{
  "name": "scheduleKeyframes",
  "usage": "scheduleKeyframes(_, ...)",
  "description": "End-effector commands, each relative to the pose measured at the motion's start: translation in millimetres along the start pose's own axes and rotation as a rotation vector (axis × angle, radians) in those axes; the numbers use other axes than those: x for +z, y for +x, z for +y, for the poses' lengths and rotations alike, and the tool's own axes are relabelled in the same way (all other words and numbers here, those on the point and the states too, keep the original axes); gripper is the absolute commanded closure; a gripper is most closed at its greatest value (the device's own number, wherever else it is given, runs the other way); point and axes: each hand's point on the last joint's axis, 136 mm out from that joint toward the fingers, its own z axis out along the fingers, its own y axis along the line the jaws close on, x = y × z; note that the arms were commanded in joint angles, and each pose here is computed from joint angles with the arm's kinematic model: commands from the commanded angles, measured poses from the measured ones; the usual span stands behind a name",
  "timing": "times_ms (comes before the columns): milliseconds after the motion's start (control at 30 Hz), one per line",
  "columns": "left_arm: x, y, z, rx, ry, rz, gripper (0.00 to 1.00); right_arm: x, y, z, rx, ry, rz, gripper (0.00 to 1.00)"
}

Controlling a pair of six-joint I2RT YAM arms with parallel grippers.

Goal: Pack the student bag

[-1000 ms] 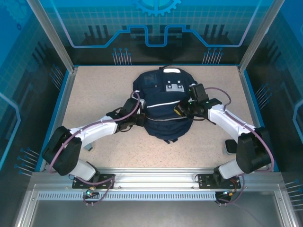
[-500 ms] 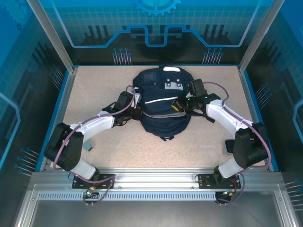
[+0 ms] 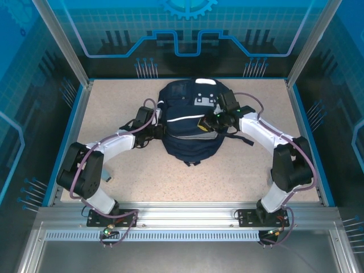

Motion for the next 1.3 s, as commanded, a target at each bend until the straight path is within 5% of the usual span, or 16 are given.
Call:
scheduleKeyframes(0, -17.0, -25.0, 16.1, -0.064, -0.060, -0.101, 0.88, 2.6, 10.0, 22.2, -0.133, -0.035, 0.067, 0.84)
scheduleKeyframes(67, -22.6, -18.0, 15.4, -0.072, -0.051, -0.092, 0.76, -2.6, 8.1, 19.6, -0.162, 0.003, 0.048, 0.44)
scheduleKeyframes(100, -25.7, -14.3, 16.5, -0.083, -0.053, -0.086, 0.64, -8.1, 5.6, 14.8, -0.180, 0.037, 0.022, 0.32)
scheduleKeyframes(233, -40.2, -1.0, 25.0, -0.112, -0.090, -0.068, 0.35, -43.3, -3.2, -12.6, -0.213, 0.172, -0.107, 0.16)
scheduleKeyframes(367, -65.7, -0.5, 35.2, -0.159, -0.143, -0.087, 0.16, -93.8, -18.2, -81.6, -0.128, 0.391, -0.274, 0.12)
scheduleKeyframes(567, -102.6, -6.2, 35.6, -0.191, -0.154, -0.130, 0.02, -164.8, -13.4, -191.6, 0.069, 0.645, -0.405, 0.10)
scheduleKeyframes(867, -117.9, -13.5, 24.3, -0.186, -0.100, -0.143, 0.01, -196.9, 2.0, -289.8, 0.376, 0.717, -0.397, 0.08)
scheduleKeyframes(1267, -116.3, -15.7, 16.6, -0.187, -0.059, -0.140, 0.01, -215.9, 5.1, -350.5, 0.579, 0.803, -0.444, 0.07)
